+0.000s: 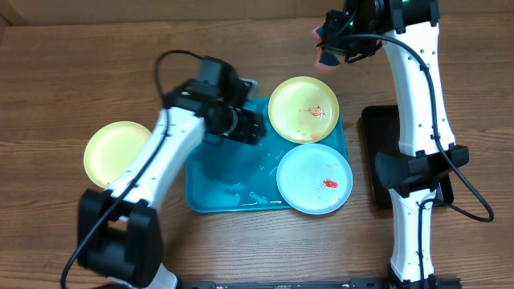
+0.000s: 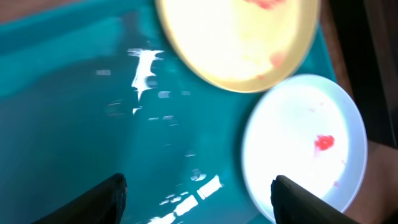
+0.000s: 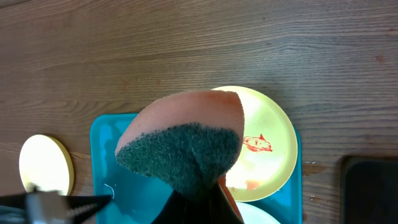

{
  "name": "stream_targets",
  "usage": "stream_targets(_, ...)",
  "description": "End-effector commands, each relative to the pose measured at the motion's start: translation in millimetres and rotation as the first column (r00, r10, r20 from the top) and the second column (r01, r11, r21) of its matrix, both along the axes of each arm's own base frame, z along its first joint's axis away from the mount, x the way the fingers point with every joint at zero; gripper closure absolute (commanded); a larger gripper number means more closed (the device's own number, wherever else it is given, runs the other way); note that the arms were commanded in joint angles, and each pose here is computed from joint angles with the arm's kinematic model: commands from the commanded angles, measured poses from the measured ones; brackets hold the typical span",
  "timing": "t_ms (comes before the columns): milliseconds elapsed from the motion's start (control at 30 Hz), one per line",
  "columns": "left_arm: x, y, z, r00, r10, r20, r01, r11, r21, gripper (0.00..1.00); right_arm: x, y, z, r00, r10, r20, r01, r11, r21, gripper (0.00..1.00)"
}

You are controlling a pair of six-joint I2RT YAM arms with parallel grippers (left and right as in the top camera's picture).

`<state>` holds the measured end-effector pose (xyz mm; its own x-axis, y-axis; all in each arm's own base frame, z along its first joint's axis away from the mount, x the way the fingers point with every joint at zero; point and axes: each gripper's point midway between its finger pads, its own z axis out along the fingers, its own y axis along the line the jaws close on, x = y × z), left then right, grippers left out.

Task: Clean dirty plates on tray and stack at the side
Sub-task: 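Move the left gripper to the white plate and drag it toward the tray's left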

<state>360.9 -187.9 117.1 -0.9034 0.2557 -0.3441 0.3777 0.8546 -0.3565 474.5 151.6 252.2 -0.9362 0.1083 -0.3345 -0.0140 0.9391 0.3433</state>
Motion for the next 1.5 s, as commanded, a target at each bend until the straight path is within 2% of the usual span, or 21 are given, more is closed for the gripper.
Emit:
stream_targets(0,-12.3,-27.6,-35.5,0.994,-0.051,-0.096,0.053,0.998,0.015,0.28,-2.4,-1.6,20.7,0.999,0.001,0.053,-0.002,1.0,0.015,0.96)
stream_targets(333,-44.4,-67.5,-57.0,0.973,-0.174,-0.153,0.18,0.983,0.027,0.32,-2.4,-1.6,20.7,0.999,0.001,0.053,-0.002,1.0,0.015,0.96)
stream_targets(433,-51.9,-69.6,-65.0,0.968,-0.171,-0.184,0.183,0.982,0.051,0.32,-2.4,-1.6,20.7,0.999,0.001,0.053,-0.002,1.0,0.015,0.96)
stream_targets(533,-54.7,-67.2,-74.1,0.965,-0.139,-0.222,0.158,0.985,0.07,0.33,-2.4,-1.6,20.7,0.999,0.001,0.053,-0.002,1.0,0.015,0.96)
stream_targets(633,-54.6,-67.1,-78.5,0.963,-0.127,-0.236,0.149,0.986,0.075,0.38,-2.3,-1.6,20.7,0.999,0.001,0.053,-0.002,1.0,0.015,0.96)
stream_targets(867,-54.5,-75.4,-96.7,0.935,-0.148,-0.323,0.198,0.972,0.126,0.41,-2.3,-1.6,20.8,0.999,0.001,0.054,-0.002,1.0,0.016,0.96)
stream_targets(967,-54.3,-77.4,-103.2,0.919,-0.145,-0.368,0.212,0.966,0.147,0.5,-2.3,-1.6,20.7,0.999,0.001,0.053,-0.002,1.0,0.015,0.96)
stream_targets(1033,-54.9,-77.0,-105.2,0.911,-0.141,-0.389,0.215,0.964,0.156,0.66,-2.4,-1.6,20.6,0.999,0.001,0.053,-0.002,1.0,0.015,0.96)
stream_targets(1100,-54.9,-77.1,-104.4,0.911,-0.141,-0.389,0.216,0.964,0.156,0.73,-2.3,-1.6,20.7,0.999,0.001,0.053,-0.002,1.0,0.015,0.96)
stream_targets(1233,-54.6,-77.4,-103.0,0.91,-0.14,-0.389,0.215,0.964,0.156,0.77,-2.3,-1.6,20.7,0.999,0.001,0.053,-0.002,1.0,0.015,0.96)
stream_targets(1367,-53.6,-74.5,-99.3,0.908,-0.131,-0.398,0.209,0.965,0.159,0.96,-2.3,-1.6,20.6,0.999,0.001,0.053,-0.002,1.0,0.015,0.96)
stream_targets(1467,-50.9,-72.3,-92.7,0.908,-0.123,-0.401,0.201,0.966,0.161,0.96,-2.3,-1.6,20.7,0.999,0.001,0.053,-0.002,1.0,0.015,0.96)
